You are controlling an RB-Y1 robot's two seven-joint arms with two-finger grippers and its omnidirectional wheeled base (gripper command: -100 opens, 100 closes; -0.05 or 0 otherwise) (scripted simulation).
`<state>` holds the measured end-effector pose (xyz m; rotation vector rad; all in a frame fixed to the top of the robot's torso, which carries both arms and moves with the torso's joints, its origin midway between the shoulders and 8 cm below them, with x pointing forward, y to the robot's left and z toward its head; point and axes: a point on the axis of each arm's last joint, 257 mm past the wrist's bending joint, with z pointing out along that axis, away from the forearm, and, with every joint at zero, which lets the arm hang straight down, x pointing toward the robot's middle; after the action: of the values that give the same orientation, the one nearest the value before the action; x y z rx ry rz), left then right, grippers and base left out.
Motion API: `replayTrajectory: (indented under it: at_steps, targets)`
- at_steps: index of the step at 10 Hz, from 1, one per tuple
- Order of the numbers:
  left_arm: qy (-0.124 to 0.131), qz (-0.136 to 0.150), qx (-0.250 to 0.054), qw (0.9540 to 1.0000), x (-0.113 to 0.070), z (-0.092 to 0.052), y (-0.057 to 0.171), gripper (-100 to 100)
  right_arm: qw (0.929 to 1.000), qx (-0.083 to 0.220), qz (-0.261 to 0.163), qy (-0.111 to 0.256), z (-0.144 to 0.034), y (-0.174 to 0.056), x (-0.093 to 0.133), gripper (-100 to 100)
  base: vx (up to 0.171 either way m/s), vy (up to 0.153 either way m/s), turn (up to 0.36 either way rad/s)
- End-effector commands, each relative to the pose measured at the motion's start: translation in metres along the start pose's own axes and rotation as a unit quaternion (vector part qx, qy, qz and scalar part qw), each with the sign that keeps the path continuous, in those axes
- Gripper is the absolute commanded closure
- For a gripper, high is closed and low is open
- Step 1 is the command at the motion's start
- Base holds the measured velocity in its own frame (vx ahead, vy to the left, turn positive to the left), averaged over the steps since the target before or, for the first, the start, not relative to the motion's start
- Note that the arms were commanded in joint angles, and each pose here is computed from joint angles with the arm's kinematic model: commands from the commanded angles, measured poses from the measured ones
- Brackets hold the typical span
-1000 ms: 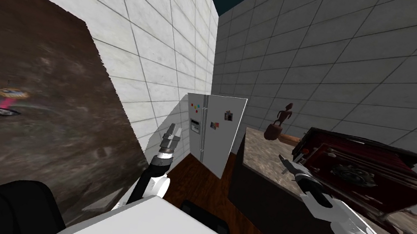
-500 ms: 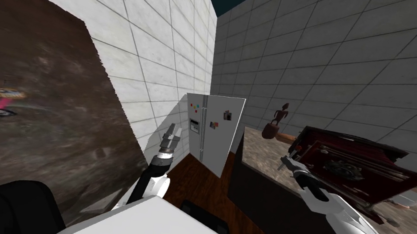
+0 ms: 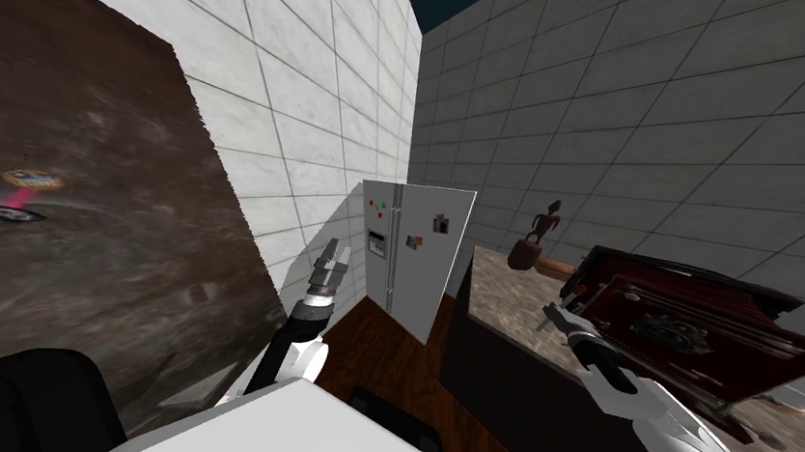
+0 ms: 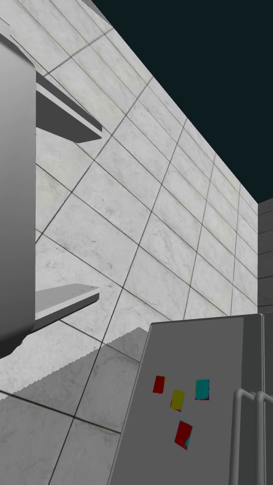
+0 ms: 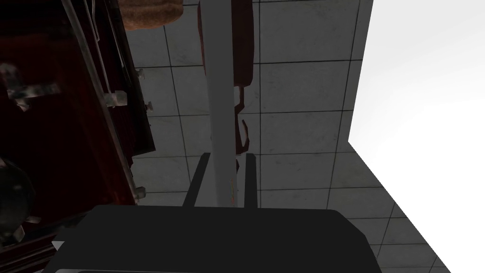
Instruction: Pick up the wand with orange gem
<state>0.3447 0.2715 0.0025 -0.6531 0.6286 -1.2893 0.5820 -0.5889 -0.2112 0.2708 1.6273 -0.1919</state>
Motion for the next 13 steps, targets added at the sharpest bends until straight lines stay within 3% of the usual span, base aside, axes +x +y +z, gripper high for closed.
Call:
replayTrajectory:
  at_steps: [1, 2, 6, 9, 13]
  targets:
    - [0.0, 0.0, 0.0, 1.0, 0.0, 0.0, 0.0, 0, 1.0, 0.002, 0.004, 0.001, -0.006, -0.003, 0.003, 100, 0.039, -0.019, 0.068]
    - [0.0, 0.0, 0.0, 1.0, 0.0, 0.0, 0.0, 0, 0.9997, 0.017, 0.015, 0.01, -0.014, -0.015, 0.015, 100, 0.048, -0.023, 0.099]
    - [0.0, 0.0, 0.0, 1.0, 0.0, 0.0, 0.0, 0, 0.9998, 0.014, 0.011, 0.003, -0.036, -0.02, 0.017, 100, 0.031, -0.013, 0.06]
    - [0.0, 0.0, 0.0, 1.0, 0.0, 0.0, 0.0, 0, 0.9989, 0.039, 0.025, 0.008, -0.059, -0.041, 0.026, 100, 0.031, -0.016, 0.093]
    - [0.0, 0.0, 0.0, 1.0, 0.0, 0.0, 0.0, 0, 0.9986, 0.047, 0.019, 0.011, -0.087, -0.054, 0.032, 100, 0.025, -0.012, 0.055]
